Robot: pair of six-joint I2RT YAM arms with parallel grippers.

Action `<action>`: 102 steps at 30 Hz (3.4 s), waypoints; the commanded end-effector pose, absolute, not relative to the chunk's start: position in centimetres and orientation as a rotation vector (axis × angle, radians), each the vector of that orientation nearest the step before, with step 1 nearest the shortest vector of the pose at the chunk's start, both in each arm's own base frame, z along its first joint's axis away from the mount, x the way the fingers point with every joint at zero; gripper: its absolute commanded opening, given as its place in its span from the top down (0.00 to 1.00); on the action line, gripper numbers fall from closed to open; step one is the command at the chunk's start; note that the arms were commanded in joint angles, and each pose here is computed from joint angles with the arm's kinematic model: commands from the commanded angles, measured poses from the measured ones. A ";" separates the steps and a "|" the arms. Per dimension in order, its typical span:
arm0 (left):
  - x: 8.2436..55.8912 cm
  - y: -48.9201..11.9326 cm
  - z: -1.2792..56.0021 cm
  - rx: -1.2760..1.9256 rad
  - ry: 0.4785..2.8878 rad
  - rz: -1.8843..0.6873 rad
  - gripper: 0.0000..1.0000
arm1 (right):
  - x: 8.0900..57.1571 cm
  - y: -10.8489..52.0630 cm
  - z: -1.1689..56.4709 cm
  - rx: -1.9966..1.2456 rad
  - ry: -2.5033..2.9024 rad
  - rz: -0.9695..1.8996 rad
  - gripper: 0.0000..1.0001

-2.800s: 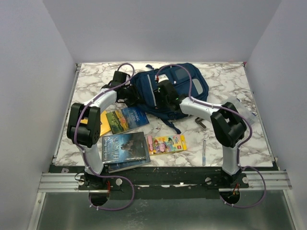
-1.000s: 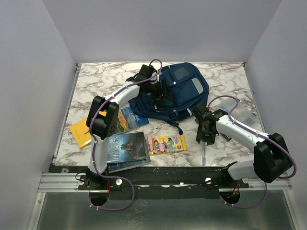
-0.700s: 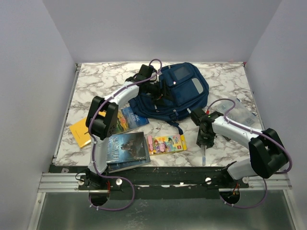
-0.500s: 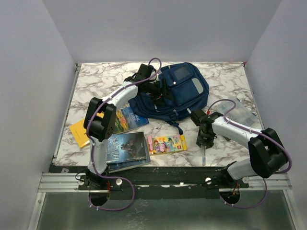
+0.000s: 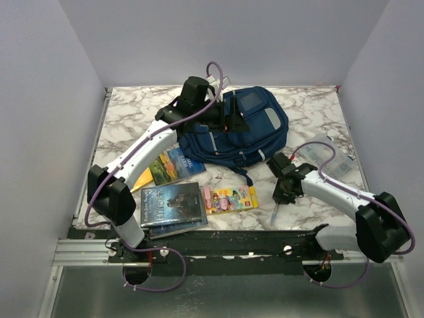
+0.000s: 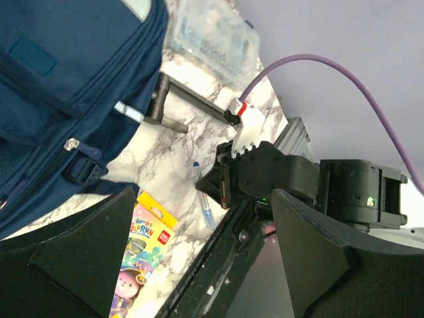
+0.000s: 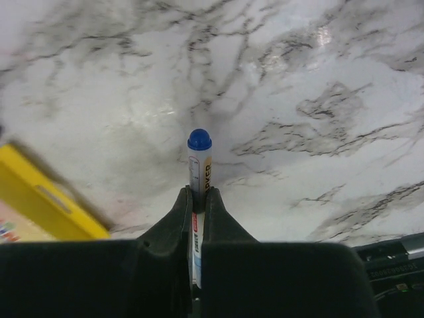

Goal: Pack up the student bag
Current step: Pick up the stationery from the center of the board, then place the stationery in the student bag.

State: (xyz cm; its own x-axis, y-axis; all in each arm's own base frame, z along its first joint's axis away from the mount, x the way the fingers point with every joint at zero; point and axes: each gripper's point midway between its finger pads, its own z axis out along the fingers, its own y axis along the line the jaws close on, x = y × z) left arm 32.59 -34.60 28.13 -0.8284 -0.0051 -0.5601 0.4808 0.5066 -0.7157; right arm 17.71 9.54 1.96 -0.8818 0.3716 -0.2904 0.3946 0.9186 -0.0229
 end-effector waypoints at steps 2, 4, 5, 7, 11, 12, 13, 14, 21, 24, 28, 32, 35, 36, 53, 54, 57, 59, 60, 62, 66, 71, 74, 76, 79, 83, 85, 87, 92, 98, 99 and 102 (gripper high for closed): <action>30.1 -35.0 32.1 0.549 2.017 -1.188 0.14 | 21.3 13.9 8.5 0.507 2.614 0.296 0.99; 29.2 -35.5 32.4 0.567 1.984 -1.209 0.14 | 23.1 15.6 12.8 0.511 2.465 0.487 0.99; 28.8 -35.8 32.7 0.571 1.975 -1.229 0.14 | 23.9 16.3 14.9 0.519 2.386 0.565 0.99; 28.0 -36.4 33.0 0.568 1.962 -1.256 0.06 | 25.5 17.0 19.2 0.543 2.227 0.683 0.99; 25.8 -37.4 33.4 0.589 1.913 -1.288 0.05 | 28.2 17.8 25.2 0.597 2.058 0.786 0.99; 25.4 -37.5 33.7 0.598 1.896 -1.278 0.05 | 28.7 17.9 26.6 0.610 2.028 0.805 0.99; 24.9 -37.6 33.9 0.616 1.876 -1.270 0.06 | 29.2 17.9 27.7 0.625 2.002 0.822 0.99; 24.5 -37.5 34.4 0.633 1.845 -1.249 0.08 | 29.5 18.0 28.8 0.637 1.972 0.842 0.99; 23.7 -36.6 35.8 0.689 1.719 -1.105 0.28 | 30.0 18.8 34.1 0.647 1.834 0.990 0.99; 24.0 -36.2 35.8 0.671 1.716 -1.082 0.34 | 29.8 18.4 34.1 0.676 1.821 0.995 0.99; 24.7 -35.8 35.3 0.639 1.730 -1.037 0.41 | 29.0 17.9 34.7 0.738 1.765 1.063 0.99; 24.6 -35.9 35.0 0.636 1.730 -1.035 0.46 | 28.6 17.4 35.4 0.808 1.698 1.123 0.99; 24.2 -36.0 35.2 0.644 1.711 -1.046 0.43 | 28.6 17.0 35.7 0.847 1.666 1.139 0.99; 24.1 -36.0 35.3 0.645 1.705 -1.047 0.40 | 28.6 17.0 35.8 0.855 1.656 1.149 0.99; 23.3 -35.9 35.9 0.615 1.660 -1.112 0.63 | 28.7 17.6 35.4 0.920 1.614 1.256 0.99; 23.3 -35.8 36.0 0.610 1.654 -1.109 0.65 | 28.7 17.6 35.3 0.922 1.614 1.260 0.99; 23.4 -35.6 36.0 0.602 1.651 -1.101 0.70 | 28.7 17.7 35.1 0.933 1.607 1.276 0.99; 23.5 -35.6 36.0 0.596 1.650 -1.096 0.72 | 28.7 17.8 35.0 0.940 1.606 1.284 0.99; 23.5 -35.5 36.0 0.596 1.649 -1.096 0.74 | 28.7 17.8 34.7 0.947 1.612 1.287 0.99; 23.4 -35.6 36.0 0.597 1.648 -1.100 0.81 | 28.7 18.0 34.5 0.956 1.609 1.303 0.99; 23.4 -35.8 35.8 0.609 1.650 -1.107 0.76 | 28.7 17.8 34.4 0.972 1.592 1.310 0.99; 23.1 -36.2 35.6 0.621 1.660 -1.135 0.64 | 28.7 17.6 34.5 0.980 1.576 1.314 0.99; 23.1 -36.4 35.3 0.621 1.668 -1.142 0.64 | 28.8 17.6 34.8 0.978 1.565 1.321 0.99; 23.1 -36.5 35.2 0.625 1.672 -1.144 0.64 | 28.8 17.6 34.9 0.979 1.561 1.325 0.99; 23.1 -36.5 35.2 0.625 1.672 -1.147 0.64 | 28.9 17.8 35.0 0.973 1.562 1.332 0.99; 23.2 -36.5 35.2 0.618 1.674 -1.140 0.73 | 28.9 18.0 34.9 0.974 1.570 1.342 0.99; 23.3 -36.4 35.1 0.613 1.675 -1.134 0.77 | 28.8 18.0 34.7 0.972 1.574 1.342 0.99; 23.6 -36.3 35.2 0.604 1.675 -1.121 0.83 | 28.7 18.0 34.5 0.959 1.585 1.331 0.99; 24.5 -35.6 34.9 0.571 1.693 -1.051 0.95 | 27.9 17.4 32.3 0.890 1.665 1.219 0.50; 27.1 -33.7 34.4 0.461 1.777 -0.858 1.00 | 26.4 14.2 27.7 0.766 1.840 0.857 0.24; 27.5 -33.4 34.0 0.449 1.799 -0.824 1.00 | 26.2 13.7 27.2 0.736 1.866 0.800 0.22; 28.8 -32.8 33.2 0.415 1.843 -0.735 1.00 | 25.3 12.4 26.3 0.644 1.936 0.658 0.17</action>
State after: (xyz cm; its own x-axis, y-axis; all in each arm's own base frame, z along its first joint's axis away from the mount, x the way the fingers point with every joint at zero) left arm 26.59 -34.36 33.87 -0.3890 -0.0887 -0.9169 0.6921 0.6288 -0.3544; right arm 26.61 15.40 29.05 -0.3776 0.8221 -0.4260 0.1028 0.4944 0.8631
